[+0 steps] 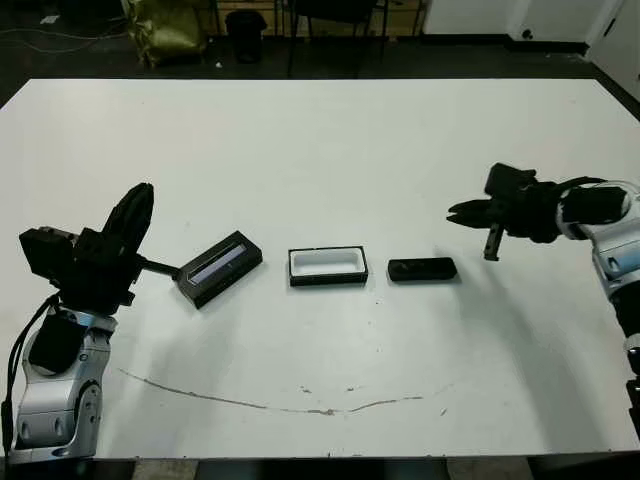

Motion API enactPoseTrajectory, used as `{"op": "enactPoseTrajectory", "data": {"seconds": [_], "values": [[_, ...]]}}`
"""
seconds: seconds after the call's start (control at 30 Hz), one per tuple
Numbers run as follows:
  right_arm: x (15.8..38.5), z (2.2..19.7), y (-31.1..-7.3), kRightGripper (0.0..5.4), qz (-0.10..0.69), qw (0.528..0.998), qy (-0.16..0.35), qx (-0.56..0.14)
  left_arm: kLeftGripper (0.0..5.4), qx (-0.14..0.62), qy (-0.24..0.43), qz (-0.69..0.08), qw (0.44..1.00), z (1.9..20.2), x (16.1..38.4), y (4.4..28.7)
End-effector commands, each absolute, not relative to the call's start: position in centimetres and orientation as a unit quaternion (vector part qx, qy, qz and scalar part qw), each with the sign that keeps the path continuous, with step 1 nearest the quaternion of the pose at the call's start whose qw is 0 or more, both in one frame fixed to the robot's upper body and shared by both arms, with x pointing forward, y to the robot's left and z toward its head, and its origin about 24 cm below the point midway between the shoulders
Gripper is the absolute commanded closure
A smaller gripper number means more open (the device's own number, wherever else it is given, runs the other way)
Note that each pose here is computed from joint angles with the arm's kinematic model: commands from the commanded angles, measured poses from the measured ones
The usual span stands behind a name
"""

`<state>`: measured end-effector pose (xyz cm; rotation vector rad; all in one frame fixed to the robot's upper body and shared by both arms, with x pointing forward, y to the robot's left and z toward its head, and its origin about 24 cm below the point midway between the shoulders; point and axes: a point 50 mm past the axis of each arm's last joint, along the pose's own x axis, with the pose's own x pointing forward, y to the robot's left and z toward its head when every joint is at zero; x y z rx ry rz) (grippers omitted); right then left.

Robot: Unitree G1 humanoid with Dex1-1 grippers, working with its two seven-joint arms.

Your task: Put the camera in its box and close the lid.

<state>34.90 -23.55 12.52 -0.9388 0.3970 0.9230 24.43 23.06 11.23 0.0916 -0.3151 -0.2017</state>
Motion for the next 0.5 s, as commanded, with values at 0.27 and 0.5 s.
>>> {"op": "enactPoseTrajectory", "data": {"seconds": [0.27, 0.5], "values": [[34.9, 11.1, -23.2, 5.39, 0.43, 0.755, 0.192, -0.457, 5.4, 0.046, -0.135, -0.098, 0.985, 10.8, 24.2, 23.3], [34.6, 10.4, -23.2, 5.39, 0.441, 0.759, 0.2, -0.436, 5.4, 0.044, -0.137, -0.1, 0.985, 10.8, 24.2, 23.3]]}}
